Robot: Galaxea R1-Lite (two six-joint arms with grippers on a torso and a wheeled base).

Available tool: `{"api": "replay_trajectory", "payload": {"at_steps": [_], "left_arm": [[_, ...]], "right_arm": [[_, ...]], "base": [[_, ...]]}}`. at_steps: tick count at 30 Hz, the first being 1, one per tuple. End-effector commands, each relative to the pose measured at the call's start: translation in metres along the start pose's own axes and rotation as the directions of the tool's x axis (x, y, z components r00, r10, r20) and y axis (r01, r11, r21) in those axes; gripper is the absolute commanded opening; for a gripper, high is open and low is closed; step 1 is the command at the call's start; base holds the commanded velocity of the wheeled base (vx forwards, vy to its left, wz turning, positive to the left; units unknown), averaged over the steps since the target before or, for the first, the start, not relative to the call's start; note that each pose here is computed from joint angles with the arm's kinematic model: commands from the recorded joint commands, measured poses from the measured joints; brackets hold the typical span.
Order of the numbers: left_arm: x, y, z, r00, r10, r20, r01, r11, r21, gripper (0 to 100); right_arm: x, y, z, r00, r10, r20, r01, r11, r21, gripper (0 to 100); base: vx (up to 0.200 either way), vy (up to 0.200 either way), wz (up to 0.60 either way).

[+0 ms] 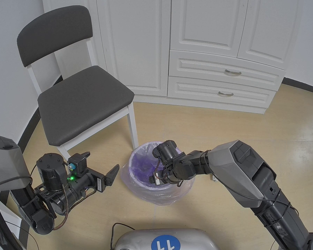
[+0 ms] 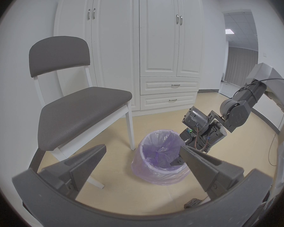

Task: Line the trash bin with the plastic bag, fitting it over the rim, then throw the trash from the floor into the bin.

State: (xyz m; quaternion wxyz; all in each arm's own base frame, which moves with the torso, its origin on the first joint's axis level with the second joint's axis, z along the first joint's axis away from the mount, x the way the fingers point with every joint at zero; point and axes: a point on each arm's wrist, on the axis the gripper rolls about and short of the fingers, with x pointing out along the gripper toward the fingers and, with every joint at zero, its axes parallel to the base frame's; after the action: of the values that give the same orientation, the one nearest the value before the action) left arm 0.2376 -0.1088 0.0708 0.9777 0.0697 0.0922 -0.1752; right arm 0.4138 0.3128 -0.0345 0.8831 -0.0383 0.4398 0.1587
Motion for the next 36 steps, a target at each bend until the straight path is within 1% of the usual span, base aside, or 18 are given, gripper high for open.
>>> {"api": "replay_trajectory", "payload": {"at_steps": [1,5,9,12,16,19,22,23,25,26,27,28,29,32,34,36], "left_arm": [[0.0,0.0,0.001,1.0,0.001,0.003,-0.001,1.0,0.0,100],[-0.001,0.0,0.002,1.0,-0.002,0.009,0.002,1.0,-0.002,100],[-0.002,0.0,0.002,1.0,-0.01,0.008,0.01,1.0,-0.002,100],[-0.002,0.0,0.002,1.0,-0.016,0.009,0.016,1.0,-0.002,100],[-0.002,0.0,0.002,1.0,-0.016,0.007,0.016,1.0,-0.002,100],[-0.004,0.0,0.002,1.0,-0.017,0.008,0.017,1.0,-0.001,100],[-0.004,0.0,0.002,1.0,-0.024,0.008,0.024,1.0,-0.001,100],[-0.004,0.0,0.003,1.0,-0.023,0.011,0.023,1.0,-0.002,100],[-0.005,0.0,0.003,1.0,-0.023,0.014,0.023,1.0,-0.002,100],[-0.004,0.0,0.004,1.0,-0.023,0.016,0.023,1.0,-0.002,100],[-0.004,0.0,0.004,1.0,-0.023,0.016,0.023,1.0,-0.002,100],[-0.004,0.0,0.003,1.0,-0.025,0.013,0.025,1.0,-0.002,100],[-0.004,0.0,0.002,1.0,-0.025,0.01,0.025,1.0,-0.002,100],[-0.003,0.0,0.002,1.0,-0.025,0.008,0.025,1.0,-0.001,100],[-0.004,0.0,0.002,1.0,-0.025,0.01,0.025,1.0,-0.002,100],[-0.004,0.0,0.003,1.0,-0.025,0.011,0.025,1.0,-0.002,100]], "right_arm": [[-0.02,-0.006,0.006,0.997,-0.028,-0.069,0.028,1.0,-0.004,100],[-0.035,-0.001,0.009,0.995,-0.02,-0.101,0.018,1.0,-0.015,100],[-0.047,0.002,0.002,0.978,-0.025,-0.206,0.016,0.999,-0.046,100],[-0.052,0.006,-0.003,0.967,-0.021,-0.255,0.005,0.998,-0.065,100],[-0.052,0.008,-0.004,0.965,-0.019,-0.262,0.001,0.998,-0.067,100],[-0.049,0.014,-0.009,0.965,-0.016,-0.263,-0.006,0.997,-0.079,100],[-0.046,0.015,-0.008,0.971,-0.006,-0.24,-0.012,0.997,-0.073,100],[-0.045,0.015,-0.004,0.978,0.004,-0.209,-0.017,0.998,-0.059,100],[-0.042,0.015,0.007,0.993,0.035,-0.11,-0.038,0.999,-0.021,100],[-0.041,0.015,0.01,0.996,0.047,-0.076,-0.048,0.999,-0.006,100],[-0.041,0.015,0.01,0.996,0.047,-0.076,-0.048,0.999,-0.006,100],[-0.034,0.017,0.015,0.997,0.072,0.003,-0.072,0.997,0.035,100],[-0.029,0.018,0.015,0.997,0.078,0.025,-0.079,0.996,0.047,100],[-0.02,0.02,0.01,0.996,0.085,0.039,-0.087,0.995,0.052,100],[-0.007,0.022,-0.001,0.997,0.08,0.014,-0.081,0.996,0.046,100],[-0.005,0.022,-0.004,0.997,0.079,0.006,-0.079,0.996,0.044,100]], "base": [[0.0,0.0,0.0],[0.0,0.0,0.0],[0.0,0.0,0.0],[0.0,0.0,0.0],[0.0,0.0,0.0],[0.0,0.0,0.0],[0.0,0.0,0.0],[0.0,0.0,0.0],[0.0,0.0,0.0],[0.0,0.0,0.0],[0.0,0.0,0.0],[0.0,0.0,0.0],[0.0,0.0,0.0],[0.0,0.0,0.0],[0.0,0.0,0.0],[0.0,0.0,0.0]]}}
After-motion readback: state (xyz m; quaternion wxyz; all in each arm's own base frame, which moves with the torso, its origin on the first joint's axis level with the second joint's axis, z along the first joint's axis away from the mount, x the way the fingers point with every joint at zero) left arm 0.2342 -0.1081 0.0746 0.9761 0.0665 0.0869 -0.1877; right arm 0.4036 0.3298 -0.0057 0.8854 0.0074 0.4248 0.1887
